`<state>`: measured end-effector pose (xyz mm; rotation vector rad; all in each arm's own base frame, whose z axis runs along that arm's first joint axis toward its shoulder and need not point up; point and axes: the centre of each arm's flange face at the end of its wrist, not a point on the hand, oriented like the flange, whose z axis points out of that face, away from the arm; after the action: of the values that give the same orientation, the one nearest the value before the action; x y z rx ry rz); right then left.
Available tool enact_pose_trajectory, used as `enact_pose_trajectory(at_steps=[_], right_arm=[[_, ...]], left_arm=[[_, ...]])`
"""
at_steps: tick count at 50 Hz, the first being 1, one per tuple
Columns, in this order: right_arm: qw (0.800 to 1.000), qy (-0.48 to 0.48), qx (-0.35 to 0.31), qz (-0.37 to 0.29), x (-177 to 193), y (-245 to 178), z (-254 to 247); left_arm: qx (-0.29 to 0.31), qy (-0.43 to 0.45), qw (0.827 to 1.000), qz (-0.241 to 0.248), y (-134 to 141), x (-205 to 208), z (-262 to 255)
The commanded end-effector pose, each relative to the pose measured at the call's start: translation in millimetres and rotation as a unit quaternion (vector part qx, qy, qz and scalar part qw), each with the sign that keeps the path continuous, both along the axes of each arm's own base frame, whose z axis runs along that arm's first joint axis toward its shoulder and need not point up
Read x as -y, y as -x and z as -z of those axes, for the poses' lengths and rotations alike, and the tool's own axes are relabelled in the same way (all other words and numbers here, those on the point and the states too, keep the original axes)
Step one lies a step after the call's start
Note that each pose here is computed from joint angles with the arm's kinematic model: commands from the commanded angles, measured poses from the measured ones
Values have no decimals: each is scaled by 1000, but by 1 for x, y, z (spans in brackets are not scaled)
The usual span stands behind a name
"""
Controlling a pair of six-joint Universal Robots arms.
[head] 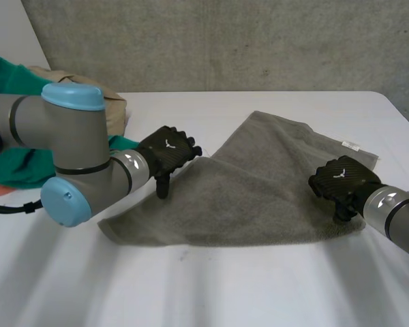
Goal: Fold the laundry.
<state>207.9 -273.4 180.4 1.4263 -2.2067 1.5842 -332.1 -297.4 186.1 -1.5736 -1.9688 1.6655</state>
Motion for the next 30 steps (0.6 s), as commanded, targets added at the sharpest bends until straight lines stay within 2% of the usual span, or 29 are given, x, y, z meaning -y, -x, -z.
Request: enact_pose_trajectory(at_steps=[1,7,9,16,22,30], right_arm=[[1000,-23,-4,8,-1,6,-14],[999,-38,-6,19,-3,14,-9],[999,-34,-2,20,-1,17,-6],[999,-30,6,18,-4,19,6],[999,-28,8,16,-6,16,10],[999,-32,19,25,-7,17,13]], left_arm=[[-9,-25,1000,8,-1,-32,-15],[18,-84,996,-6,-11,-69,2],[30,-93,995,-33,-18,-76,13],[45,-63,993,-91,-25,-71,45],[43,-34,992,-113,-22,-59,53],[56,-43,991,-117,-19,-51,65]])
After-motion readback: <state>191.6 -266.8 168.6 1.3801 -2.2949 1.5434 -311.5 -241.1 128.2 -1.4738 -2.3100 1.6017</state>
